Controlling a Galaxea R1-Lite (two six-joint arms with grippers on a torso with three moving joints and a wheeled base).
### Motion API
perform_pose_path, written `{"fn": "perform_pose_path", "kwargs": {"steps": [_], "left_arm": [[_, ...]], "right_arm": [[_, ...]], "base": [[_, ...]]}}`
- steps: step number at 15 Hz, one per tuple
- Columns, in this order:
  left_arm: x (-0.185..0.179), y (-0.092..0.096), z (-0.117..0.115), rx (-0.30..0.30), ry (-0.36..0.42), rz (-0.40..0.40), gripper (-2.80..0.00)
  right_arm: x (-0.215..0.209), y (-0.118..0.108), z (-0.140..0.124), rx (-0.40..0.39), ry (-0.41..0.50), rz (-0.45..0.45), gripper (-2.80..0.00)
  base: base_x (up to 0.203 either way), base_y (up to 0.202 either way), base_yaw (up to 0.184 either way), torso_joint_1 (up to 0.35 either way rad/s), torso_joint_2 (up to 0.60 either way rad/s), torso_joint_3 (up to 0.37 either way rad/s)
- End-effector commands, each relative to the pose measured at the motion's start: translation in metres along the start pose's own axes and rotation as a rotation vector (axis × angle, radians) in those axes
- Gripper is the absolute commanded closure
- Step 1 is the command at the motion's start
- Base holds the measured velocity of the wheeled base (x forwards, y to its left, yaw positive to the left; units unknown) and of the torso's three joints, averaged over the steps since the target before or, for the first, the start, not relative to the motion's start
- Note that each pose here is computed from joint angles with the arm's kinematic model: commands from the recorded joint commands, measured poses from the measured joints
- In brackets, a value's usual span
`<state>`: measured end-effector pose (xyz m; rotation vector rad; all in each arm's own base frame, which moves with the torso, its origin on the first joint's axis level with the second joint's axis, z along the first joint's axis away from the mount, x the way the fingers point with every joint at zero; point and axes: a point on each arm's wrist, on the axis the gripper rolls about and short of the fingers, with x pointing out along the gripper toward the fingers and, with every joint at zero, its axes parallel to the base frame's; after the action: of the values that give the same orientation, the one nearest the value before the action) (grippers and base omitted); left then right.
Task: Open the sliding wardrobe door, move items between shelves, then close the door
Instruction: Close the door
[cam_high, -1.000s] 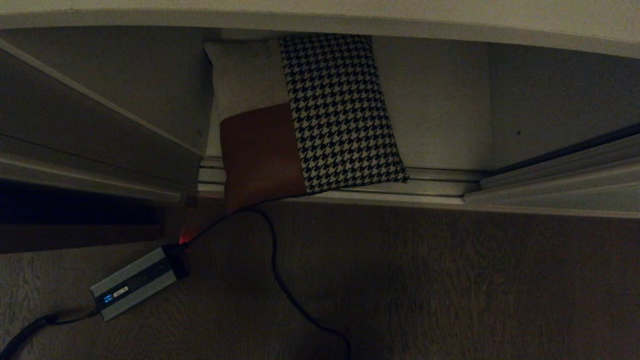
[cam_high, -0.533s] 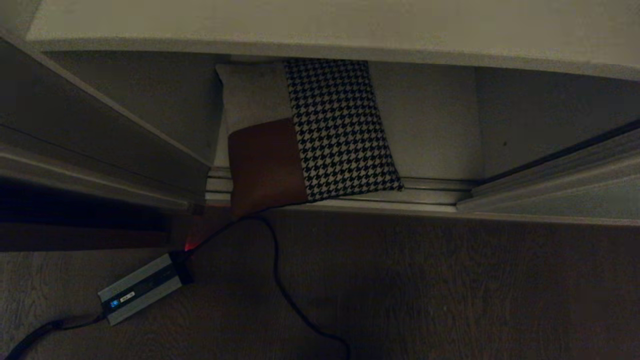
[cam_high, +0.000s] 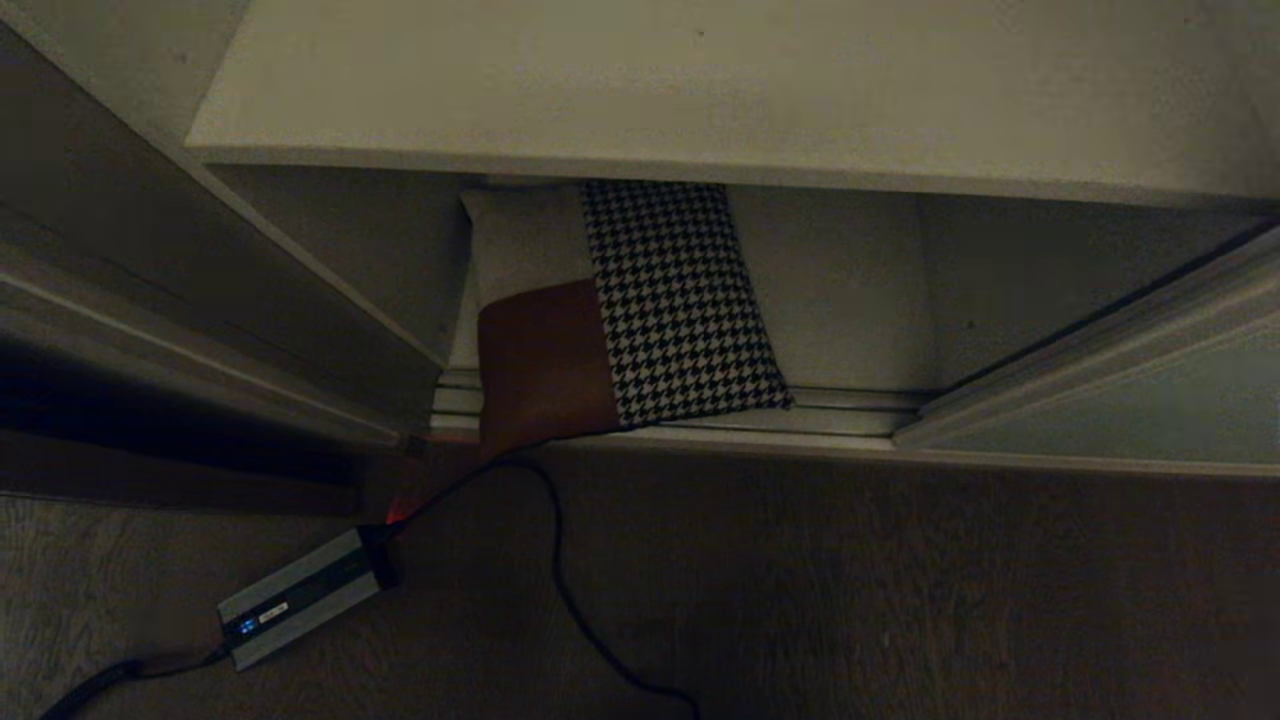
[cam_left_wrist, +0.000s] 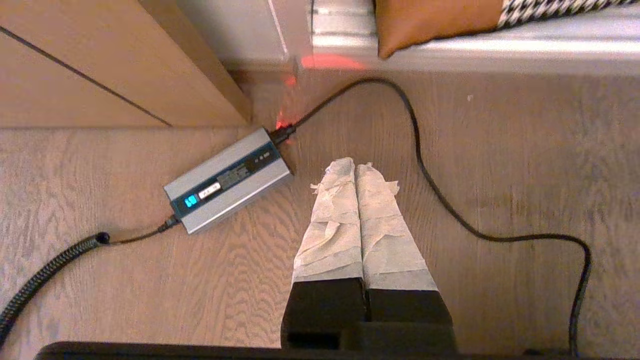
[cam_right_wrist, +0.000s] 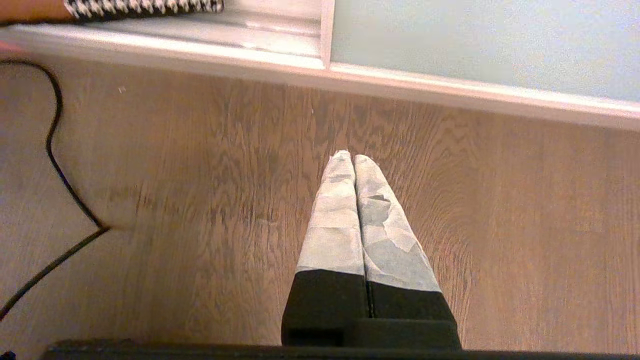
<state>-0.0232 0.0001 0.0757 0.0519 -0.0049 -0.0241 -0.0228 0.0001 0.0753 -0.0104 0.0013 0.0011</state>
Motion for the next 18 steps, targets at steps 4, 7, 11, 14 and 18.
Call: {"fn": "perform_pose_path", "kwargs": {"steps": [4, 7, 11, 14, 18], "left_arm": [[0.0003, 0.0, 0.0001, -0.003, 0.004, -0.002, 0.0], [0.0002, 0.0, 0.0002, -0.001, 0.004, -0.002, 0.0], [0.0002, -0.0001, 0.0002, 0.005, 0.006, -0.004, 0.0], [0.0002, -0.0001, 0.0002, 0.005, 0.006, -0.004, 0.0], [0.0002, -0.0001, 0.0002, 0.005, 0.006, -0.004, 0.0]], "right_arm": [[0.0003, 0.0, -0.0008, 0.0, 0.003, 0.001, 0.0], [0.0003, 0.0, -0.0009, 0.0, 0.004, 0.001, 0.0], [0.0003, 0.0, -0.0008, 0.0, 0.003, 0.001, 0.0], [0.0003, 0.0, -0.0008, 0.0, 0.003, 0.001, 0.0], [0.0003, 0.0, -0.0008, 0.0, 0.003, 0.001, 0.0]], "base": [[0.0, 0.0, 0.0, 0.003, 0.0, 0.204], [0.0, 0.0, 0.0, 0.002, 0.0, 0.202], [0.0, 0.0, 0.0, 0.003, 0.0, 0.205], [0.0, 0.0, 0.0, 0.0, 0.0, 0.212], [0.0, 0.0, 0.0, 0.003, 0.0, 0.202]]}}
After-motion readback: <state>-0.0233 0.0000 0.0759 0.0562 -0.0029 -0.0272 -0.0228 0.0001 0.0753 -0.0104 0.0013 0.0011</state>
